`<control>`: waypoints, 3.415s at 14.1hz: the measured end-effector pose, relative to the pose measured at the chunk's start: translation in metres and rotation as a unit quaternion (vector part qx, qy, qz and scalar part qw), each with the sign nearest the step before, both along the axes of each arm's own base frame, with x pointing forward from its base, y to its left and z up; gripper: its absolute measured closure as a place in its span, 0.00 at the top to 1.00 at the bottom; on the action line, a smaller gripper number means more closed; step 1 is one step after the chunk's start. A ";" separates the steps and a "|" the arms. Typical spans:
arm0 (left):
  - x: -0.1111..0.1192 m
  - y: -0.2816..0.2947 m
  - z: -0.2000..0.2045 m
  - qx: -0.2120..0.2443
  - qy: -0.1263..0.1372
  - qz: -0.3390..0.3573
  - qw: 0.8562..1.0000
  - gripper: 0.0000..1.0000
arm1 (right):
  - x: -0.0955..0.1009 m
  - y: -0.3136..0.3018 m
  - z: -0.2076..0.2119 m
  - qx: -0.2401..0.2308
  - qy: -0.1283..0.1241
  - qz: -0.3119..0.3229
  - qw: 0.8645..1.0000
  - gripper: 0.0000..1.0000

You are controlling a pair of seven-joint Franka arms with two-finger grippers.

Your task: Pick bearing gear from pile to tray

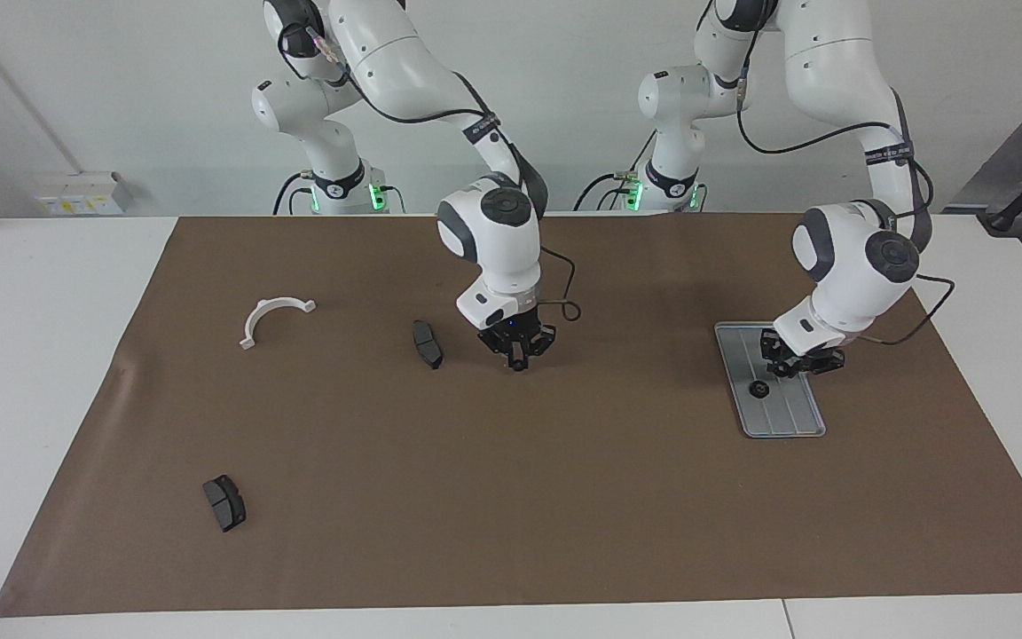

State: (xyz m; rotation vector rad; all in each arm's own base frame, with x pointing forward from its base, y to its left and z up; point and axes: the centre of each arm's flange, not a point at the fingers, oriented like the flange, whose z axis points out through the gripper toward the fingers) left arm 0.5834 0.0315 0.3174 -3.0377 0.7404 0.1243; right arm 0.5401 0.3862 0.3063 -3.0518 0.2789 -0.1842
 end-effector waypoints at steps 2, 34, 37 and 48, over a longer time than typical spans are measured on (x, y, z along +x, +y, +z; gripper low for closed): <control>-0.005 -0.001 -0.001 0.000 0.003 -0.001 1.000 0.35 | 0.000 0.000 -0.003 -0.001 0.001 0.000 1.000 0.24; -0.045 -0.423 0.022 -0.034 -0.072 0.184 0.980 0.48 | 0.027 -0.372 0.273 -0.043 0.016 0.023 0.999 1.00; -0.046 -0.435 0.018 -0.039 -0.074 0.180 0.980 0.47 | 0.008 -0.390 0.307 -0.042 0.055 0.024 0.997 1.00; -0.052 -0.453 0.010 -0.057 -0.086 0.182 0.978 0.47 | -0.008 -0.401 0.327 -0.034 0.067 0.032 0.997 1.00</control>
